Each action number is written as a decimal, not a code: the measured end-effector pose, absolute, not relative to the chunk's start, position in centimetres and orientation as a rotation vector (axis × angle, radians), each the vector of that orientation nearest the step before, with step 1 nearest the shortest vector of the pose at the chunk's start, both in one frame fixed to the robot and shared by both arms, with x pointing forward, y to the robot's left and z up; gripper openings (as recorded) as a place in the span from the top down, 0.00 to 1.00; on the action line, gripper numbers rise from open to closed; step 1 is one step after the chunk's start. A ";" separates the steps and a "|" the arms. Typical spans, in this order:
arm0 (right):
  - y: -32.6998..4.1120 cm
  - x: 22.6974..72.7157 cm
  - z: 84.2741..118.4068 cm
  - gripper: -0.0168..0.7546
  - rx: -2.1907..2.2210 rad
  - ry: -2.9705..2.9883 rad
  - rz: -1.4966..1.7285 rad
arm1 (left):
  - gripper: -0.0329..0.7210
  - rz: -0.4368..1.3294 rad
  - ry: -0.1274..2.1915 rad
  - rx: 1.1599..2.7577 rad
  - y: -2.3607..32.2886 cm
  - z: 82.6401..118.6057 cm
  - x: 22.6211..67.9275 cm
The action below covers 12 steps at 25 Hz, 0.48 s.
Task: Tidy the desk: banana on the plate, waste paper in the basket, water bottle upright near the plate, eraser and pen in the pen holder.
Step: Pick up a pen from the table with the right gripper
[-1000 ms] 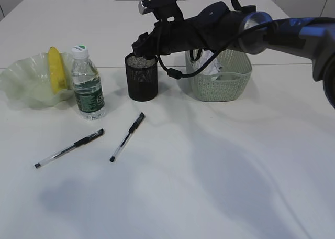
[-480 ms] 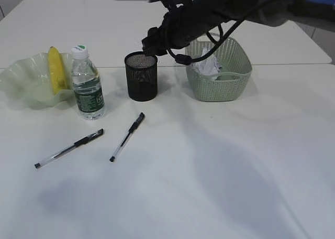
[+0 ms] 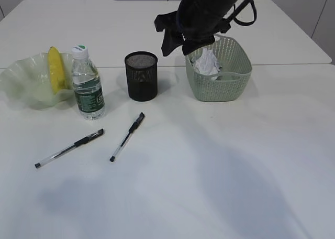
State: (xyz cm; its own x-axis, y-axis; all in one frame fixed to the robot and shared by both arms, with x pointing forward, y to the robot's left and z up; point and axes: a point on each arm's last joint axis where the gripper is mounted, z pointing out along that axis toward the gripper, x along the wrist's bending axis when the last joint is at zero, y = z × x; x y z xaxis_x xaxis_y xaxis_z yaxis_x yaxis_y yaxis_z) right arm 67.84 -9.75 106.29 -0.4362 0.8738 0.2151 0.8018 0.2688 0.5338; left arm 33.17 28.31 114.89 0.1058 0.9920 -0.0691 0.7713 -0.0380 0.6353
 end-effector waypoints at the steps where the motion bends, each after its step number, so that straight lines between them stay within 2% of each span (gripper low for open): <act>1: -9.8 67.5 106.4 0.46 1.664 2.398 0.878 | 0.35 0.543 1.715 1.861 28.3 114.9 33.2; 7: -9.5 65.8 106.5 0.46 1.907 2.396 0.740 | 0.35 0.543 1.715 1.861 28.3 114.9 33.2; 12: -7.2 64.5 106.3 0.47 1.959 2.302 0.624 | 0.35 0.543 1.715 1.861 28.3 114.9 33.2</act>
